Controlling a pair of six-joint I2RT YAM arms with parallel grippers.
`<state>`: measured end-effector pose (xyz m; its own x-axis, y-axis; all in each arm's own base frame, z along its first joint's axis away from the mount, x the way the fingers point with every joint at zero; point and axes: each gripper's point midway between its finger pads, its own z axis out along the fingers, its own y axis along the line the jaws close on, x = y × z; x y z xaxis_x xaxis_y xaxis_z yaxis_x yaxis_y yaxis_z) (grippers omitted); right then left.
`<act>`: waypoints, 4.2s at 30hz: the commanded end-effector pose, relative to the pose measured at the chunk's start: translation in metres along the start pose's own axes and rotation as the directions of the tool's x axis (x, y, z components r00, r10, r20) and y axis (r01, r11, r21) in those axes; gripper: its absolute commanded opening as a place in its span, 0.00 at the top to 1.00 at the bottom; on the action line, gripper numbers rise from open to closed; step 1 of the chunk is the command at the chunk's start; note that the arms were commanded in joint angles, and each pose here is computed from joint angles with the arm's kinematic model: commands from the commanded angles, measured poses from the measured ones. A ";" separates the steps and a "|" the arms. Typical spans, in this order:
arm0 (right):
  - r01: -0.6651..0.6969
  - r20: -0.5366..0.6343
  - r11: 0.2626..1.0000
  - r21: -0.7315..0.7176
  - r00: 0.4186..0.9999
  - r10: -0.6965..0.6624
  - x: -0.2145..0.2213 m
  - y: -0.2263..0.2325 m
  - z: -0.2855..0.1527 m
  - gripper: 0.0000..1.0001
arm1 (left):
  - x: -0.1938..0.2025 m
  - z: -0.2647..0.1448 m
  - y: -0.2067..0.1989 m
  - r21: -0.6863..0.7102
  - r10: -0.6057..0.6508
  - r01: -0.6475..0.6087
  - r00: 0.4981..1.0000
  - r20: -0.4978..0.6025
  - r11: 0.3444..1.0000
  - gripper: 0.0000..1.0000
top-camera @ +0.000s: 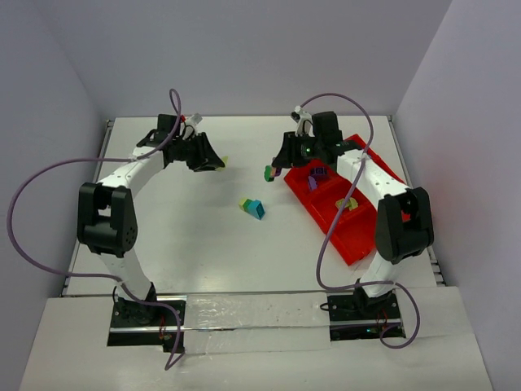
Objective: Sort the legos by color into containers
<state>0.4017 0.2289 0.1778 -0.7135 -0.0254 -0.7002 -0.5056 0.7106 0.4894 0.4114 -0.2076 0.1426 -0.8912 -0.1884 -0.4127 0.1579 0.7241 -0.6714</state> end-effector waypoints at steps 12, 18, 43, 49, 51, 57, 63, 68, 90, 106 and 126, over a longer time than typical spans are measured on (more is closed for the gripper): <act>0.038 0.042 0.998 0.057 0.998 -0.040 -0.010 -0.004 -0.024 0.95 | 0.028 0.047 0.080 -0.554 0.067 -0.052 0.998 0.007 0.831 1.00; 0.038 0.041 0.998 0.052 0.998 -0.040 -0.011 -0.004 -0.023 0.95 | 0.036 0.052 0.080 -0.551 0.070 -0.066 0.997 -0.014 0.832 0.65; 0.111 0.087 0.982 -0.154 0.991 -0.099 -0.030 0.043 -0.046 0.95 | 0.000 -0.019 -0.082 0.062 0.248 -0.249 0.968 0.031 0.966 0.07; 0.104 0.080 0.984 -0.142 0.992 -0.093 -0.027 0.039 -0.045 0.95 | 0.002 -0.008 -0.063 -0.003 0.209 -0.209 0.977 0.038 0.978 0.08; 0.098 0.074 0.985 -0.143 0.993 -0.088 -0.025 0.039 -0.043 0.95 | 0.004 -0.005 -0.058 -0.011 0.203 -0.202 0.979 0.032 0.979 0.09; 0.095 0.071 0.985 -0.146 0.994 -0.085 -0.026 0.038 -0.043 0.94 | 0.008 -0.010 -0.069 0.053 0.225 -0.226 0.974 0.034 0.973 0.08; 0.098 0.071 0.981 -0.166 0.994 -0.087 -0.028 0.041 -0.044 0.94 | 0.013 -0.023 -0.093 0.222 0.261 -0.258 0.965 0.020 0.940 0.08; 0.109 0.092 0.970 -0.219 0.992 -0.091 -0.035 0.052 -0.050 0.94 | 0.028 -0.043 -0.128 0.454 0.309 -0.276 0.951 -0.001 0.848 0.08; 0.150 0.140 0.767 -0.624 0.987 -0.079 -0.050 0.128 -0.080 0.95 | 0.045 -0.069 -0.183 0.720 0.361 -0.267 0.932 0.026 0.640 0.16; 0.141 0.111 0.741 -0.657 0.990 -0.090 -0.045 0.139 -0.073 0.95 | 0.052 -0.064 -0.198 0.757 0.376 -0.248 0.927 0.003 0.605 0.33; 0.011 0.121 0.954 -0.298 0.992 0.026 -0.045 0.032 -0.073 0.97 | 0.040 -0.069 -0.171 0.693 0.305 -0.244 0.952 0.036 0.679 1.00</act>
<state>0.3692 0.2354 0.2698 -0.6953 0.0614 -0.7161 -0.6697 0.3060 0.6766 0.3166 -0.3052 0.2656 -0.8169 0.0660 -0.5730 0.5767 0.0785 -0.8132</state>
